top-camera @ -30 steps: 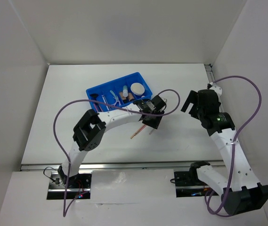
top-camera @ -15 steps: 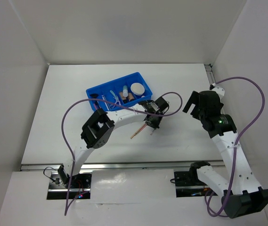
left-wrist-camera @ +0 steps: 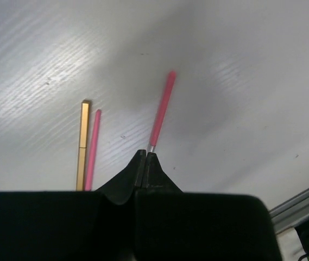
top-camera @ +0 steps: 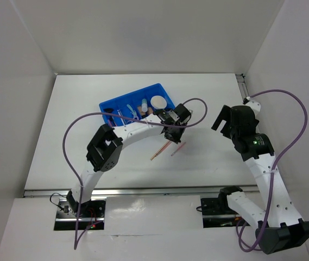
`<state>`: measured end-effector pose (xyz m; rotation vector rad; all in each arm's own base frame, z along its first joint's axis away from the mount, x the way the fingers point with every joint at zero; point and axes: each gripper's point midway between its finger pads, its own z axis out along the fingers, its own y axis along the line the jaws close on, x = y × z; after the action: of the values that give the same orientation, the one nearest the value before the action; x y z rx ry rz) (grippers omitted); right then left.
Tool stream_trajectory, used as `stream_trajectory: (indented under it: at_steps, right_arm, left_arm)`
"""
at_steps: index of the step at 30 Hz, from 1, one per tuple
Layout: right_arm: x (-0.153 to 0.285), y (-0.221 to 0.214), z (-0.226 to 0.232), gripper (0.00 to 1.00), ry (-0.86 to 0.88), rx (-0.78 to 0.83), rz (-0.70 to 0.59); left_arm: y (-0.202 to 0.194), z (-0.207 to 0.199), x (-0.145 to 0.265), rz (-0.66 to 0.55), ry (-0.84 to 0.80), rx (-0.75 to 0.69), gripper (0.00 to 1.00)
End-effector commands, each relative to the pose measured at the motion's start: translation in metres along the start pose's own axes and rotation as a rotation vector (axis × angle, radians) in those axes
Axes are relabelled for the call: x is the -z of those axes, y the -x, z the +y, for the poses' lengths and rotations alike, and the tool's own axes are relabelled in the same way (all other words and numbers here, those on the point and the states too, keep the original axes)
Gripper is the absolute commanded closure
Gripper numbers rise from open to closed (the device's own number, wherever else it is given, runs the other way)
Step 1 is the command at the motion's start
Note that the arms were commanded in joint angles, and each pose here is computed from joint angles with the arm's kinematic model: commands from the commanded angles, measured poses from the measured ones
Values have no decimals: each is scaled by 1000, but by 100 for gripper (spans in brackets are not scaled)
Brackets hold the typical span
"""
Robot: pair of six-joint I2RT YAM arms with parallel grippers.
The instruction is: Organize the makeup
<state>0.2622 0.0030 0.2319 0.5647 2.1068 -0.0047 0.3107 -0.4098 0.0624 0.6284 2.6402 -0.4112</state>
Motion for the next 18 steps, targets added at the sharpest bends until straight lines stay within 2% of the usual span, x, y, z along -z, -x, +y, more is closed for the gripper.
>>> stream_trajectory:
  at_steps: [1, 4, 5, 9, 11, 12, 18]
  right_arm:
    - [5, 10, -1, 0, -6, -22, -31]
    - [5, 10, -1, 0, -6, -32, -31]
    - [5, 10, -1, 0, -6, -32, -31]
    - [15, 5, -7, 0, -6, -62, -30]
    - [18, 5, -6, 0, 6, -65, -33]
    - [20, 6, -6, 0, 11, -69, -41]
    - [22, 5, -7, 0, 5, -74, -31]
  left_arm:
    - [13, -2, 28, -35, -38, -20, 98]
    - [13, -2, 28, -35, -38, -20, 78]
    - [8, -5, 22, -21, -37, -28, 66]
    - [1, -8, 8, -3, -4, -47, 50]
    - [-3, -12, 1, 8, -4, -56, 49]
    - [-2, -13, -1, 7, -5, -56, 43]
    - [-12, -7, -27, 31, 67, -75, 43]
